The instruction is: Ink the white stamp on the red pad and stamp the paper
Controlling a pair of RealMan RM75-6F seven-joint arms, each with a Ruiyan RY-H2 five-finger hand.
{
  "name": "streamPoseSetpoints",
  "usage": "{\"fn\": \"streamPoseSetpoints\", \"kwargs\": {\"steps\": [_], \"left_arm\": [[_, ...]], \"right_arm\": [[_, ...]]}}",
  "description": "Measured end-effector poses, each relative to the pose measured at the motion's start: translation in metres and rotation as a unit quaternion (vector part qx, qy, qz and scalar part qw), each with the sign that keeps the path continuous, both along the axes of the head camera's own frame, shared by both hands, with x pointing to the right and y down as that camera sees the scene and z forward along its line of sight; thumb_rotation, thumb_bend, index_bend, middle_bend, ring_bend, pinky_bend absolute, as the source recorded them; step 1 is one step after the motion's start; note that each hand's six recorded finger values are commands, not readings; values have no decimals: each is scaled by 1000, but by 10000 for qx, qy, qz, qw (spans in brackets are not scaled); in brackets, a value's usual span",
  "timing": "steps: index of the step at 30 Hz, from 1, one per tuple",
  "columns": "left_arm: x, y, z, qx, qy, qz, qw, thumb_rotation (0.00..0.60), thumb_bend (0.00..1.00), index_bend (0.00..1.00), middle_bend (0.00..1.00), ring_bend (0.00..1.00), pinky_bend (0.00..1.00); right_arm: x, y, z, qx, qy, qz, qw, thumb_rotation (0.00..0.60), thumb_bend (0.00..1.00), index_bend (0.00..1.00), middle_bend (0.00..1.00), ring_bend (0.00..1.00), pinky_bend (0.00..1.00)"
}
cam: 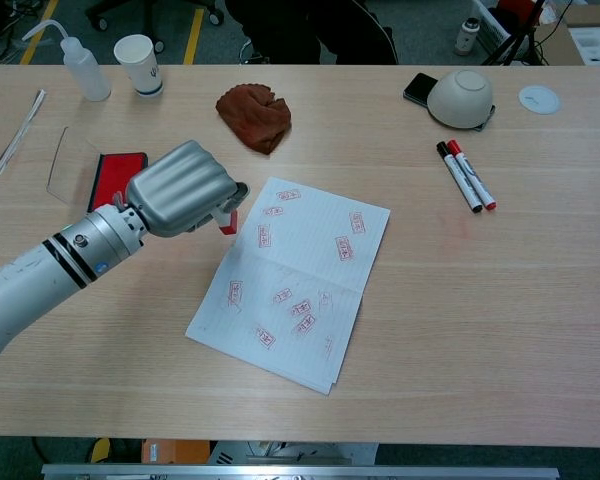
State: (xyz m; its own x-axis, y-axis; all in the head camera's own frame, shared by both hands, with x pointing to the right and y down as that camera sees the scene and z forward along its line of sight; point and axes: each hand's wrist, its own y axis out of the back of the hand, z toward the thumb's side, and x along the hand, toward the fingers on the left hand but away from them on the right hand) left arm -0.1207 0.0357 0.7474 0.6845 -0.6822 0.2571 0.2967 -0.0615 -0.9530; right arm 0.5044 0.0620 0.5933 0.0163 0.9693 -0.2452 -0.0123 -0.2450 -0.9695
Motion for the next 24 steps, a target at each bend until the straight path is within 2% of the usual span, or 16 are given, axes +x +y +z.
{"fn": "streamPoseSetpoints", "kwargs": {"steps": [9,16,24], "left_arm": [[22,28,3,27,-32,406,9992,600,307,567,1000,1000,1000],[21,43,13,-7,-185,611,9980,600,307,567,1000,1000,1000],[19,45,23,-17,-250,553,9982,600,307,567,1000,1000,1000]], "right_arm": [[2,2,0,-10,13,20,10000,600,280,158,268,167,291],[4,2,-1,-7,31,38,10000,600,280,158,268,167,291],[2,2,-1,-16,37,23,10000,600,280,158,268,167,291]]}}
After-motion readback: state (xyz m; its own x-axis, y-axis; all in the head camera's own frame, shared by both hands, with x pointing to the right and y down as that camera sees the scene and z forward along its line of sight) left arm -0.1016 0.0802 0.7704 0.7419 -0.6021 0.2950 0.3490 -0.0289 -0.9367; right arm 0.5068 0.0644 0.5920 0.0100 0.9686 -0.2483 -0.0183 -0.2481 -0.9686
